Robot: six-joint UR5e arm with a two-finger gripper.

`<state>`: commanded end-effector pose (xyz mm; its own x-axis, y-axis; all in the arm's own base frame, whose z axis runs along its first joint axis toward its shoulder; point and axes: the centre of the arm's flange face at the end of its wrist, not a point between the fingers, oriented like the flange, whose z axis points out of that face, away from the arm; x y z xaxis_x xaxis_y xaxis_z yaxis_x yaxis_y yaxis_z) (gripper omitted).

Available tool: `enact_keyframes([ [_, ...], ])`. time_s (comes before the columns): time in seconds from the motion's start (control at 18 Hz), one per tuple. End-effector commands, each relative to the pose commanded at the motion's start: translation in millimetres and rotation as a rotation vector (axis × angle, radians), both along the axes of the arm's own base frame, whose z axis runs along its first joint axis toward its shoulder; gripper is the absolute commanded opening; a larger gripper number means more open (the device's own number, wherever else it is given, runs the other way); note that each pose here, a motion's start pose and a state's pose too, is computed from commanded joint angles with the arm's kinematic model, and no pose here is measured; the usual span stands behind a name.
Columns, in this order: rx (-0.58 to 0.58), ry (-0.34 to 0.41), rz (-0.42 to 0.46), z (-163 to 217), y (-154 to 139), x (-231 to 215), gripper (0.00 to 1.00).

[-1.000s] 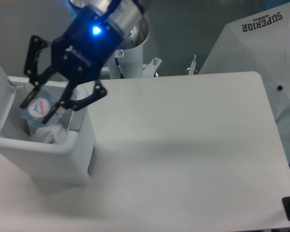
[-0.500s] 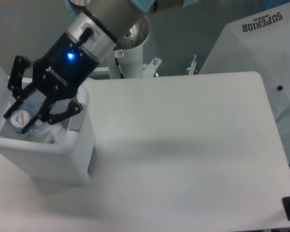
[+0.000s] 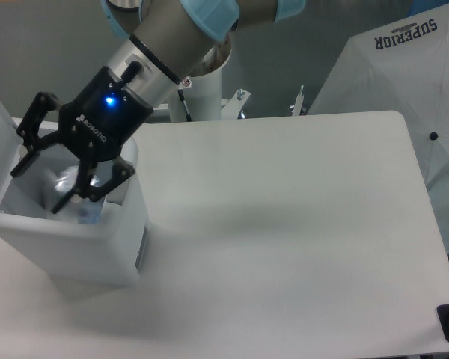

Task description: Place the trash in the trash can

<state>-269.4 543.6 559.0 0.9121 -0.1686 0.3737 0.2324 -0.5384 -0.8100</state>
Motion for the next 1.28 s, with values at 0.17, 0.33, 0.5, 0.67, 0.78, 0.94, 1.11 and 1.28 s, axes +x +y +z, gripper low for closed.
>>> enact_keyframes([
  [0.17,0.008,0.007,0.054,6.2,-18.4,-26.2,1.0],
  [0.33,0.008,0.011,0.102,6.8,-32.7,-51.4,1.0],
  [0.5,0.013,0.02,0.154,10.4,-50.2,-79.0,1.0],
  [0.67,0.013,0.023,0.222,11.7,-74.5,-112.2,1.0],
  [0.78,0.006,0.021,0.253,7.1,-84.5,-128.8,1.0],
  [0.94,-0.01,0.048,0.271,-6.3,-97.4,-145.7,1.0],
  [1.11,-0.048,0.101,0.281,-22.4,-101.2,-158.8,1.0],
  [1.28,-0.178,0.14,0.342,-56.7,-100.6,-179.9,1.0],
])
